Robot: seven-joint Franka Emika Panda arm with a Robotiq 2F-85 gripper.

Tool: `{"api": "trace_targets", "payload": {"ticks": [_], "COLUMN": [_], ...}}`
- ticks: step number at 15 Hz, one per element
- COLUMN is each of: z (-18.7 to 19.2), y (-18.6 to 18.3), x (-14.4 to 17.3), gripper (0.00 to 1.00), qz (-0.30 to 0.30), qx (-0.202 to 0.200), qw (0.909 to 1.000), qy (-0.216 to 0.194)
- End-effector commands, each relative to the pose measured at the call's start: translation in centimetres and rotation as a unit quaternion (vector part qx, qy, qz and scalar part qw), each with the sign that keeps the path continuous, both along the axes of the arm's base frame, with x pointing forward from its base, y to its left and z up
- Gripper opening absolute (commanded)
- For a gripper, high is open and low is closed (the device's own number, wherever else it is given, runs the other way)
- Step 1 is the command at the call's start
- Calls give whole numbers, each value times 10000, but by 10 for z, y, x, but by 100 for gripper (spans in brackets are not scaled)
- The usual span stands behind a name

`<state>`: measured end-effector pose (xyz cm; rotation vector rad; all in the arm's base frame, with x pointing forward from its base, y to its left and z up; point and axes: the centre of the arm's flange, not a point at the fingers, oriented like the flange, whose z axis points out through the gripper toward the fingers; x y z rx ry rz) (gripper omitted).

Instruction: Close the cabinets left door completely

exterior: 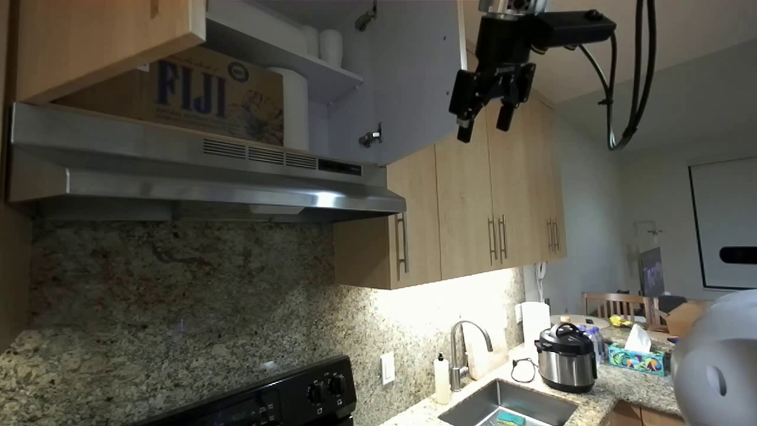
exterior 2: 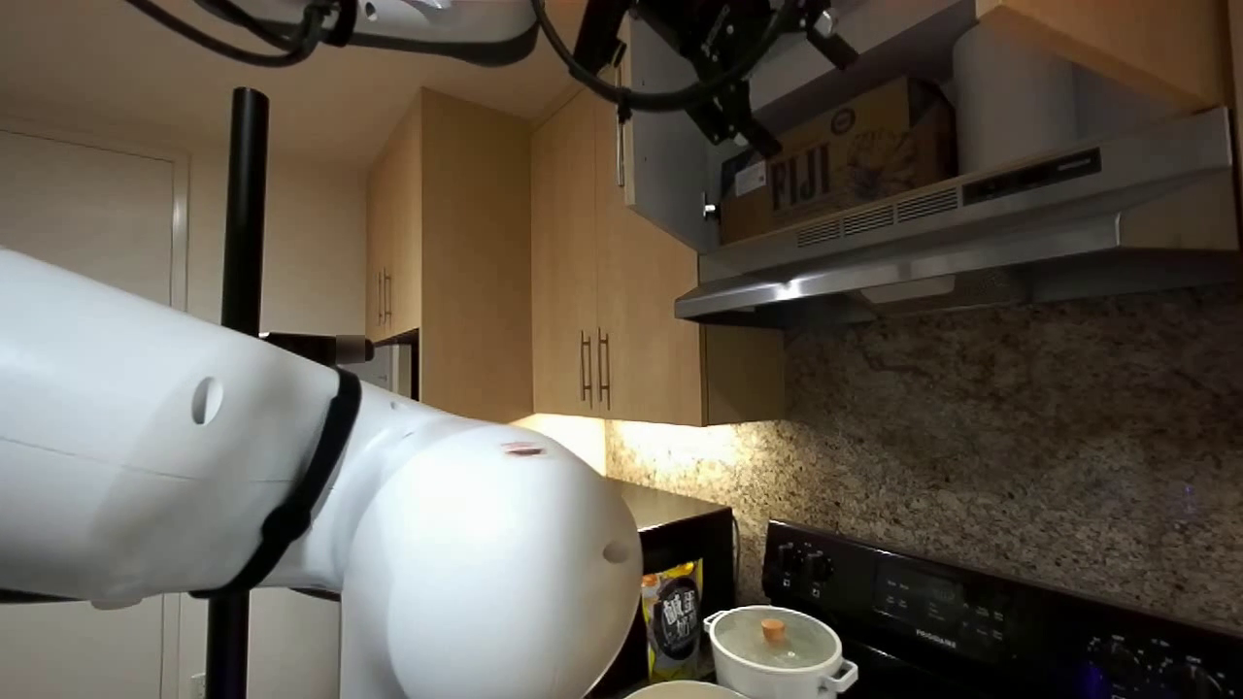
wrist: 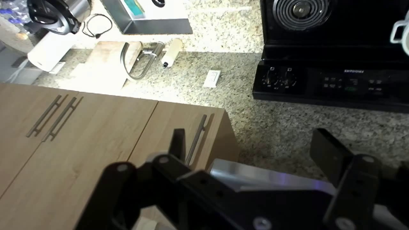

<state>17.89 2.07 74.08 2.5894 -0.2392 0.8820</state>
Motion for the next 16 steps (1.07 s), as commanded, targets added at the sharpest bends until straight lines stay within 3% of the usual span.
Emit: {"api": "trace_targets", "payload": {"ticks": [1, 8, 16], "z": [31, 60, 61], "y": [-3, -12, -11], "x": [-13, -29, -30], "gripper": [100, 100, 100], "qz": [-467, -632, -532], "qx": [-156, -322, -213], "qw": [9974, 9901, 9921], "qy": [-520, -1213, -1115]}}
